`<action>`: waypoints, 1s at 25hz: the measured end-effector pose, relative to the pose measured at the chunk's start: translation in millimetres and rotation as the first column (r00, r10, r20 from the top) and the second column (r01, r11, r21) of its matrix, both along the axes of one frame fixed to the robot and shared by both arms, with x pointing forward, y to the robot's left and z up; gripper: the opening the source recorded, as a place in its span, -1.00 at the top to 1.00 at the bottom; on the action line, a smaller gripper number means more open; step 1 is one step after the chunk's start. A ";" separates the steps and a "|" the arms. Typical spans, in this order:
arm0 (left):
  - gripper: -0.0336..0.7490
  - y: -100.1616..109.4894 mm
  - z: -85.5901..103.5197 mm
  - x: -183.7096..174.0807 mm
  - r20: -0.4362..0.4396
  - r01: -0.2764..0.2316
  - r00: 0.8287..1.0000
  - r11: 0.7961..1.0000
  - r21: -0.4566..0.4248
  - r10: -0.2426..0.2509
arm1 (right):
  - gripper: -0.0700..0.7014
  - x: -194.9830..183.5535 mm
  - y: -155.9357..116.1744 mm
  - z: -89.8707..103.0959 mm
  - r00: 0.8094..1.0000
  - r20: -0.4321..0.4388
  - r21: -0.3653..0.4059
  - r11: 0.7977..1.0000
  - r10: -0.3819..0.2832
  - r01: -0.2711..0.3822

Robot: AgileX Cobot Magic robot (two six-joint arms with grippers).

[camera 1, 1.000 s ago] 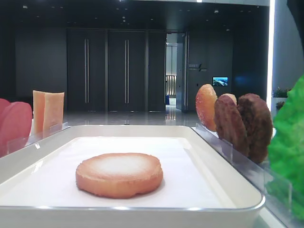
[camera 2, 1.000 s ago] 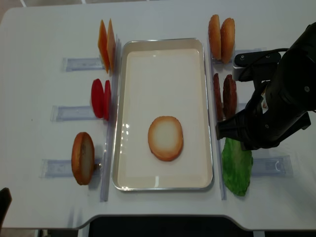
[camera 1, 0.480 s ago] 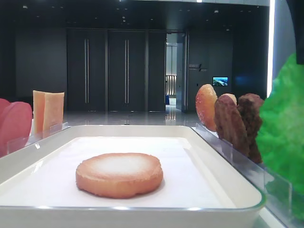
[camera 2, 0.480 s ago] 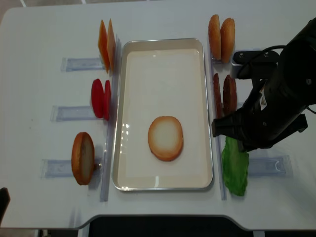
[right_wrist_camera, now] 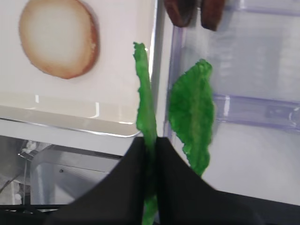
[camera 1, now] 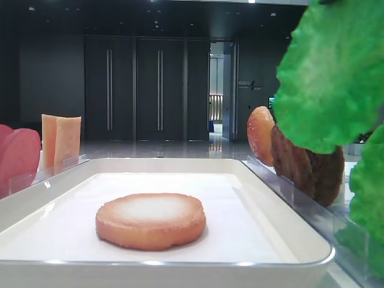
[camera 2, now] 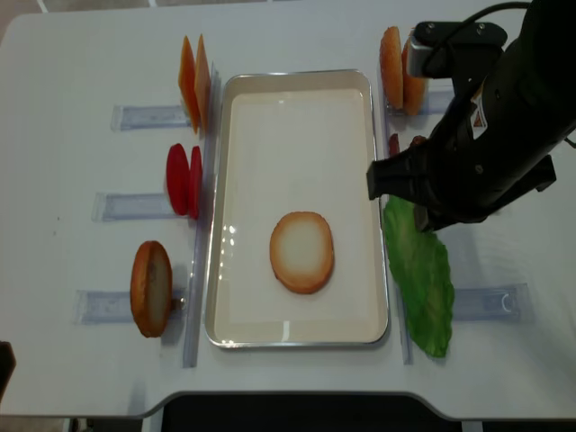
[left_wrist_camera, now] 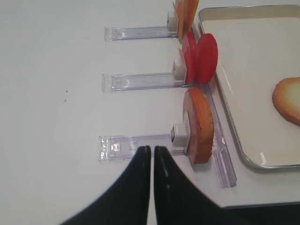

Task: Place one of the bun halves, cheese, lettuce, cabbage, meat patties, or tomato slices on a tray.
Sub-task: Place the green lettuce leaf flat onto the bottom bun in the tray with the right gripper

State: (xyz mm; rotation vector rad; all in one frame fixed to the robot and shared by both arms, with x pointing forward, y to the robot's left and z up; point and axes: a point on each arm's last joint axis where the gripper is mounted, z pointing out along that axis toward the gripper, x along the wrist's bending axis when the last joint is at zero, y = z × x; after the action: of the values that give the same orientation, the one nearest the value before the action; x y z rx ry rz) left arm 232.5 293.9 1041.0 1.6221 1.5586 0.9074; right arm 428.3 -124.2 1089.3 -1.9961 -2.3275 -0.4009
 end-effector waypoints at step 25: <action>0.88 0.0 0.0 0.0 0.000 0.000 1.000 1.000 0.000 0.000 | 0.75 26.5 91.5 -38.5 0.991 0.053 0.420 0.897 0.123 -0.134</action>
State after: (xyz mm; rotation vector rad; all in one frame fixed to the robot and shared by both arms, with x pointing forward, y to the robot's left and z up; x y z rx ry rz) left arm 232.5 293.9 1041.0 1.6221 1.5586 0.9074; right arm 454.9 -32.7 1050.8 -1.6314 -2.1325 -0.8441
